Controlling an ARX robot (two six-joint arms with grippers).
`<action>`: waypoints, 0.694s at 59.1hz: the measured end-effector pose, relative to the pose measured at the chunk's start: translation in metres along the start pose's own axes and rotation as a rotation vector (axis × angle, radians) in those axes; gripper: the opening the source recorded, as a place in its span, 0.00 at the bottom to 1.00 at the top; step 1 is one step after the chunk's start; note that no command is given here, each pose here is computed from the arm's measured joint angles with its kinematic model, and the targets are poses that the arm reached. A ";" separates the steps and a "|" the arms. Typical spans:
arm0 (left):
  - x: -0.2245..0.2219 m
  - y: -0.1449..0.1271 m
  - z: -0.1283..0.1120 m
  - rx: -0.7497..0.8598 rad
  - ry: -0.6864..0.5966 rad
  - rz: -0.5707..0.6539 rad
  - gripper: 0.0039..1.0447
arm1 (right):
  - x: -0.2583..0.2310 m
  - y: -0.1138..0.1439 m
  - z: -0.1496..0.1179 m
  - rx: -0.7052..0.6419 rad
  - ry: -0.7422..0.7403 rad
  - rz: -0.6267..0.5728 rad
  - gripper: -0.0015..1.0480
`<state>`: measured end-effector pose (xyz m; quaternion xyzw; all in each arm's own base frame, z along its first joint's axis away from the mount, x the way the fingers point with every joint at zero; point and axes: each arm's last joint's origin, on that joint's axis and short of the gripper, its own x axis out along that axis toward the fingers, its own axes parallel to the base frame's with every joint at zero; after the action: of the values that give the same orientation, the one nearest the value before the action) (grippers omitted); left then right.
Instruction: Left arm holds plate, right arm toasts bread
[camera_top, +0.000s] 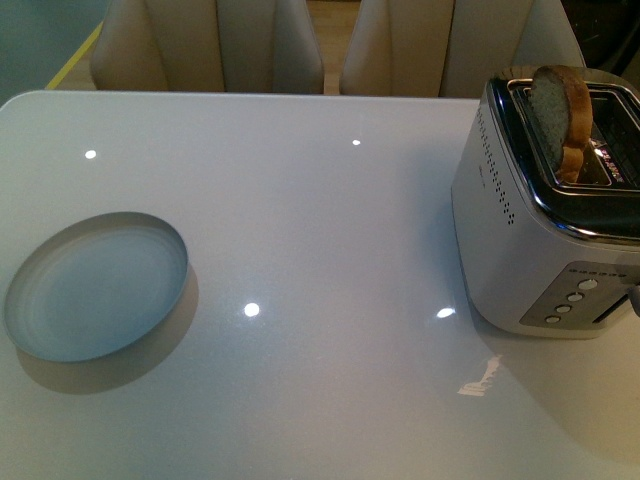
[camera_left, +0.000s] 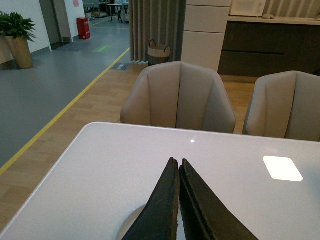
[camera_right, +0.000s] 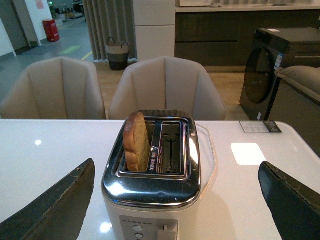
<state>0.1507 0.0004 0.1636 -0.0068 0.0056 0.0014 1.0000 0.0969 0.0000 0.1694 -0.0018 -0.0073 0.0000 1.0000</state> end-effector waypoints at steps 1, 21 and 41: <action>-0.001 0.000 0.000 0.000 0.000 0.000 0.03 | 0.000 0.000 0.000 0.000 0.000 0.000 0.91; -0.018 0.000 0.004 0.002 -0.014 0.000 0.03 | 0.000 0.000 0.000 0.000 0.000 0.000 0.91; -0.030 0.000 0.007 0.002 -0.025 0.000 0.03 | 0.000 0.000 0.000 0.000 0.000 0.000 0.91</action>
<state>0.1204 0.0003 0.1710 -0.0058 -0.0068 0.0013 1.0000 0.0969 0.0000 0.1694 -0.0018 -0.0073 0.0000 1.0000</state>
